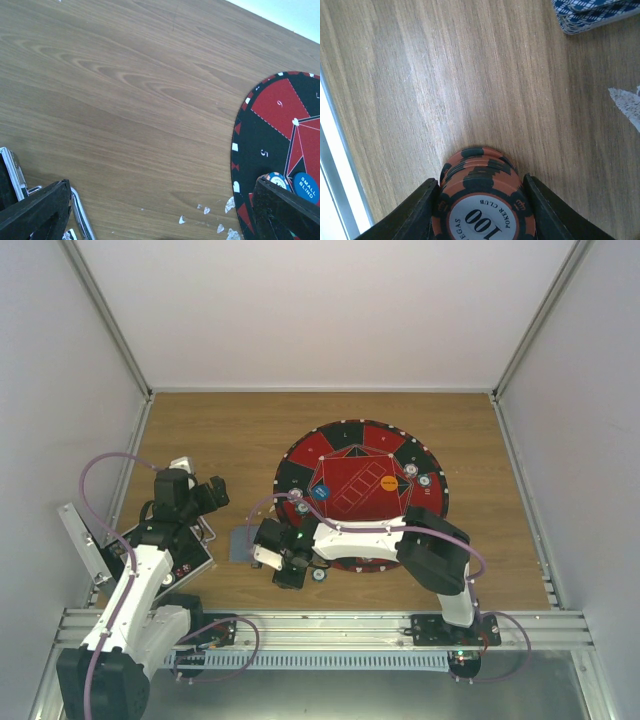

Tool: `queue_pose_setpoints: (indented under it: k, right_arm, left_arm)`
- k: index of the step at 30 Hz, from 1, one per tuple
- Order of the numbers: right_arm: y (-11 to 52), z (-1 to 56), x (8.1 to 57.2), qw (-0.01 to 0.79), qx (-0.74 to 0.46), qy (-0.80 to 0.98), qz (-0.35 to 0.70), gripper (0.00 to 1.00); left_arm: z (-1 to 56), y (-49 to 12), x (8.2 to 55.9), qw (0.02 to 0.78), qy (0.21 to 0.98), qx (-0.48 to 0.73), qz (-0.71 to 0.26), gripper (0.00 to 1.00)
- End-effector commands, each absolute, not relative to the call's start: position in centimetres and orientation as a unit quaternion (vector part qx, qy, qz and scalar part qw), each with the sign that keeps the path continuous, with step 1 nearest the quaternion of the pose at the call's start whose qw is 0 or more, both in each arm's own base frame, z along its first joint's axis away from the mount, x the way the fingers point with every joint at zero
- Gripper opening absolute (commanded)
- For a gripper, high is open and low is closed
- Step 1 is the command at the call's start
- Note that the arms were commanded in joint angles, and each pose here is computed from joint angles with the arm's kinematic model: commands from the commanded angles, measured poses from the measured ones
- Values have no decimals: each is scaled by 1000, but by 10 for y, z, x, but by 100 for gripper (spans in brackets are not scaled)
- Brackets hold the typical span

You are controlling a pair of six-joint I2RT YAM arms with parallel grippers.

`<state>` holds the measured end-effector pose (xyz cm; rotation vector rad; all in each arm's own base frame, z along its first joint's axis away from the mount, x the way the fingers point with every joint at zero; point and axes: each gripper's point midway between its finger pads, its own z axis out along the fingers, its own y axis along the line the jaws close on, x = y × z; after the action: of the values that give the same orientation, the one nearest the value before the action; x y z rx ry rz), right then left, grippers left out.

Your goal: Distribute texas hold em gaming equipment

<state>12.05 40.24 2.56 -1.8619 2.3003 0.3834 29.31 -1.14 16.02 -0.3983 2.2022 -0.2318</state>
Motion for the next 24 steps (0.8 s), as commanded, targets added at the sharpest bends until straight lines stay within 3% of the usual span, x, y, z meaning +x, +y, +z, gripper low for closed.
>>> queue_pose_setpoints:
  k: [1, 11, 24]
  right_arm:
    - [409, 30, 118, 84, -628, 763, 128, 37]
    - [406, 60, 143, 108, -605, 779, 125, 35]
    - [386, 98, 268, 156, -488, 852, 107, 35]
  left_arm:
    - [163, -12, 294, 441, 877, -162, -96, 99]
    - [165, -8, 292, 444, 876, -168, -88, 99]
    - [165, -3, 291, 445, 874, -179, -76, 99]
